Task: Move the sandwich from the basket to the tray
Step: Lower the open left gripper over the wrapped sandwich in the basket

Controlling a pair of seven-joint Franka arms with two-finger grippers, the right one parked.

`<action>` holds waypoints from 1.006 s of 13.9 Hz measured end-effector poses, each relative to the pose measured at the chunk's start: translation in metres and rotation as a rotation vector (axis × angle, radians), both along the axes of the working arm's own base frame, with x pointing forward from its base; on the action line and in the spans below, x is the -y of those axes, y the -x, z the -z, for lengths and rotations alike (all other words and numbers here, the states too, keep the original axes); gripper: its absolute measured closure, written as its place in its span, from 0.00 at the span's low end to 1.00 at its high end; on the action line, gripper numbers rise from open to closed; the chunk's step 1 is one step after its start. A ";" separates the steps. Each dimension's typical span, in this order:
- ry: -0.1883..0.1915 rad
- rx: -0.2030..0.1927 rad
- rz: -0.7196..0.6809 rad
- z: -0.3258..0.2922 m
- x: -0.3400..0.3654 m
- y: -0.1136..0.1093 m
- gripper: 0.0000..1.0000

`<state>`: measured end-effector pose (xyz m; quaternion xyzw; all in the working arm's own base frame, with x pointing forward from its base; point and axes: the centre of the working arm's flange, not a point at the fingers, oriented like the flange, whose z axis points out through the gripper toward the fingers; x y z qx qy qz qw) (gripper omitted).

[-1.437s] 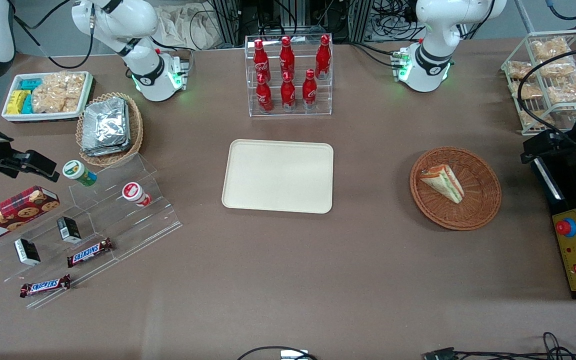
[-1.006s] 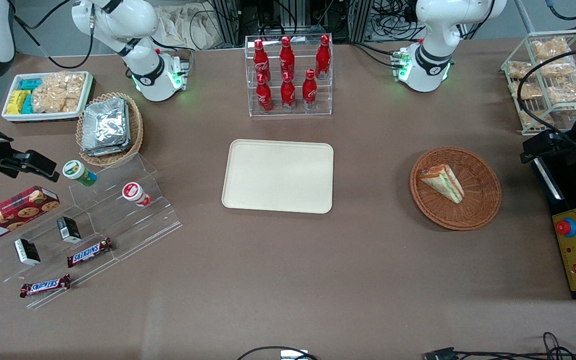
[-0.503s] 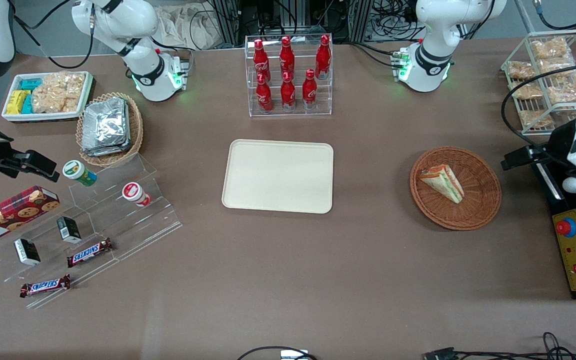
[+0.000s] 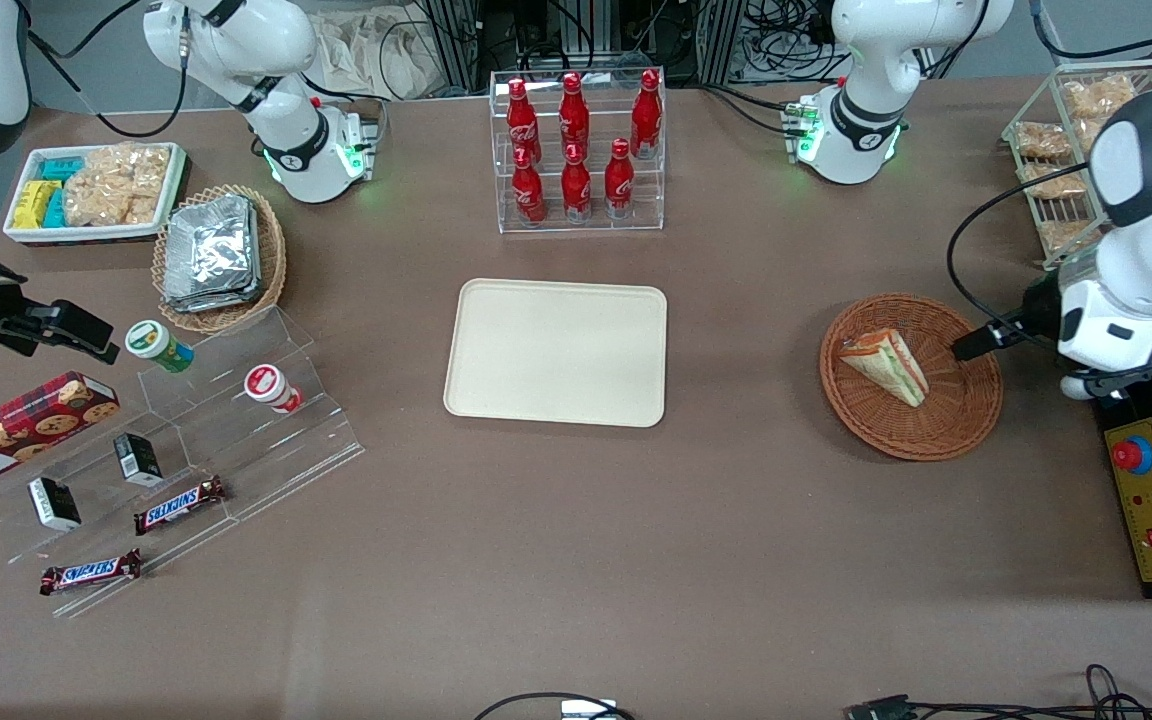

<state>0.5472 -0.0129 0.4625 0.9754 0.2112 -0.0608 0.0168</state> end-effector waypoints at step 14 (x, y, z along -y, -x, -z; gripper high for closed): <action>-0.050 0.061 -0.185 0.149 0.023 0.071 0.00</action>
